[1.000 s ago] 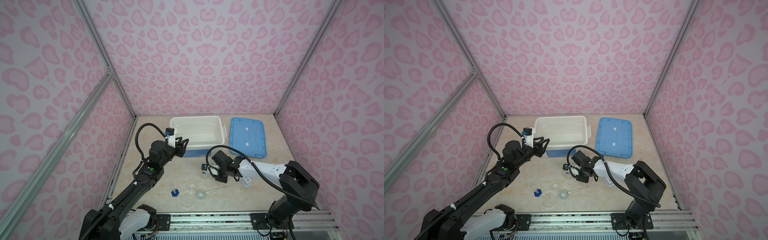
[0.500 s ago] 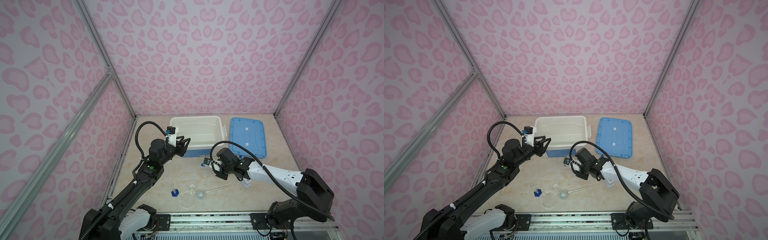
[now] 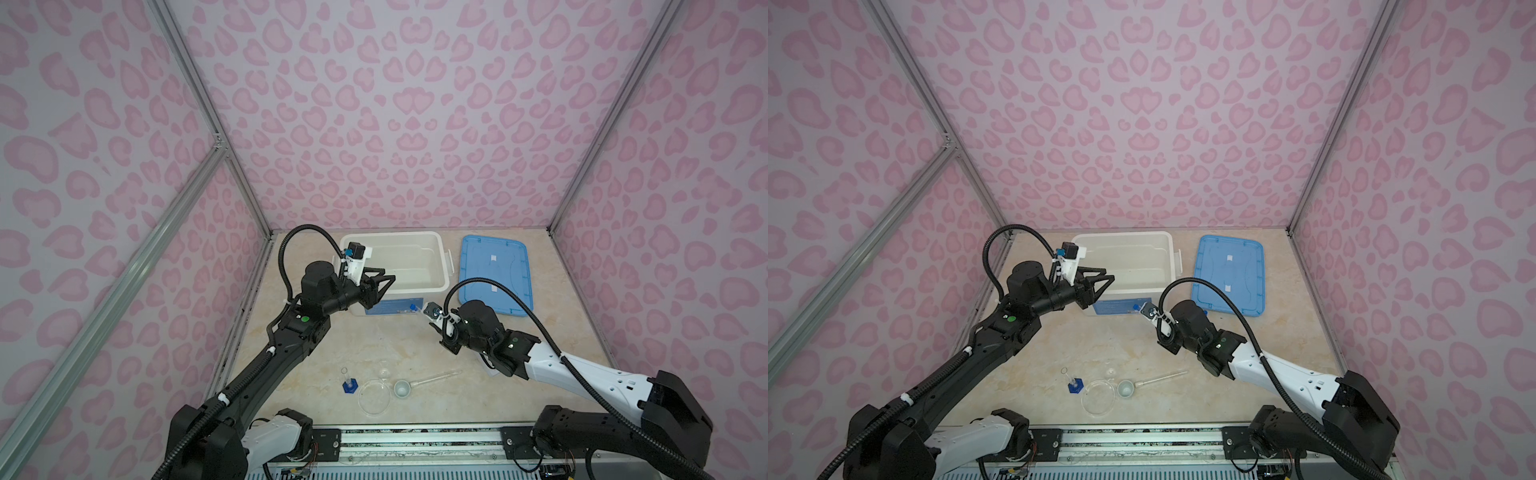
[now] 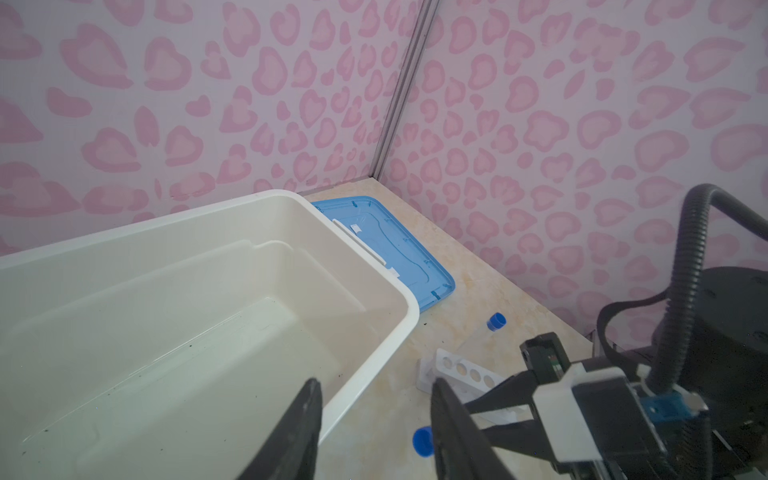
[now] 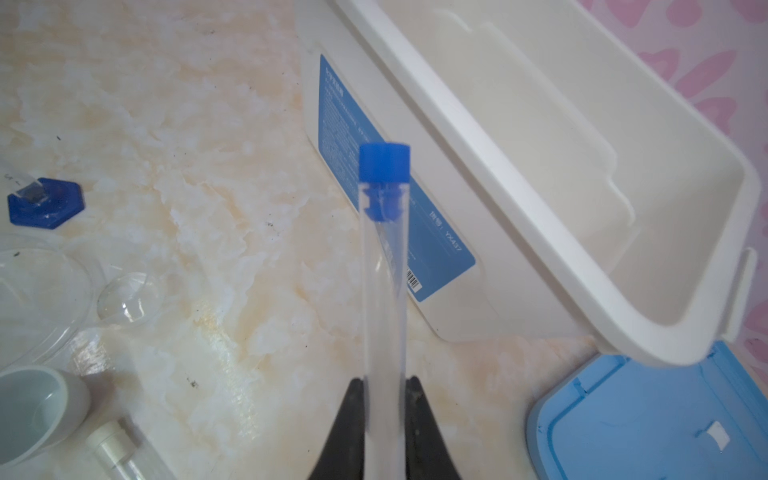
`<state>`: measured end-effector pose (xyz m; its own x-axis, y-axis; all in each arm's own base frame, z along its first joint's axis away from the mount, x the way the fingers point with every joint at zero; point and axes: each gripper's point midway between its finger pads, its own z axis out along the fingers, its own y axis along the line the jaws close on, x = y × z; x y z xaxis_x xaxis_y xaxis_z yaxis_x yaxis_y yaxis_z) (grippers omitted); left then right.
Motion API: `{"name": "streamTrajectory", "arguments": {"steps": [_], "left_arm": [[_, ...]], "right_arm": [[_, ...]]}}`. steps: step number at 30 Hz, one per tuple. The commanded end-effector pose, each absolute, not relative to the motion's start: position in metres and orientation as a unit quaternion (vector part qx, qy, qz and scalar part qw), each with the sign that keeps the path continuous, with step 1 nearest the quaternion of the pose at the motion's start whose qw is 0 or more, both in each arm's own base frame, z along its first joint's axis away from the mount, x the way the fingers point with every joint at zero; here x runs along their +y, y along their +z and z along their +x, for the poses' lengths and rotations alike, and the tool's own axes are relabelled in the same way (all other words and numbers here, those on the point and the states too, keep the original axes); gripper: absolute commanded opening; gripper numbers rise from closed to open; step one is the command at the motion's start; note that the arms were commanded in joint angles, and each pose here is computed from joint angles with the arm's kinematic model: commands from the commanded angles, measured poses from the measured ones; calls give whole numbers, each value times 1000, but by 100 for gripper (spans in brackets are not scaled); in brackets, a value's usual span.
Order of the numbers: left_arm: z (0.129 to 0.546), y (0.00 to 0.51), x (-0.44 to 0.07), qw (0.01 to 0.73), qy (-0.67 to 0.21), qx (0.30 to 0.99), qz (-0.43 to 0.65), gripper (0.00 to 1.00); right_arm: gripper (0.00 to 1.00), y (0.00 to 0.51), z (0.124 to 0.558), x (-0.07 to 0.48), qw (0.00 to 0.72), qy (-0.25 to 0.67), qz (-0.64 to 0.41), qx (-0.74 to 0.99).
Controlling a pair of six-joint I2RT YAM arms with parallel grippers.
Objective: Organize the chemistry lab equipment
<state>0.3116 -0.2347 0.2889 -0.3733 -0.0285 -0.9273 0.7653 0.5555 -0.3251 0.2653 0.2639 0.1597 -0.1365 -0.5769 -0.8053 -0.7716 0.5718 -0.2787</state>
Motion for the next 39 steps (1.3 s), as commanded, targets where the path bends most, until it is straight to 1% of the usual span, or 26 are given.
{"name": "streamTrajectory", "arguments": {"steps": [1, 6, 13, 26, 27, 29, 39], "left_arm": [[294, 294, -249, 468, -433, 712, 295, 45], [289, 296, -263, 462, -428, 711, 313, 44], [285, 299, -294, 450, -426, 704, 347, 41], [284, 304, -316, 439, -433, 697, 367, 37], [284, 303, -317, 438, -433, 696, 368, 33], [283, 302, -319, 436, -434, 696, 370, 31], [282, 301, -320, 434, -434, 695, 373, 26]], "right_arm": [[15, 189, 276, 267, 538, 122, -407, 728], [14, 211, 277, 265, 586, 144, -376, 703], [14, 226, 273, 265, 610, 161, -364, 685], [14, 236, 269, 260, 627, 163, -356, 674], [14, 236, 270, 260, 628, 163, -355, 673], [14, 237, 271, 260, 631, 162, -353, 671], [13, 240, 275, 260, 637, 162, -348, 668]]}}
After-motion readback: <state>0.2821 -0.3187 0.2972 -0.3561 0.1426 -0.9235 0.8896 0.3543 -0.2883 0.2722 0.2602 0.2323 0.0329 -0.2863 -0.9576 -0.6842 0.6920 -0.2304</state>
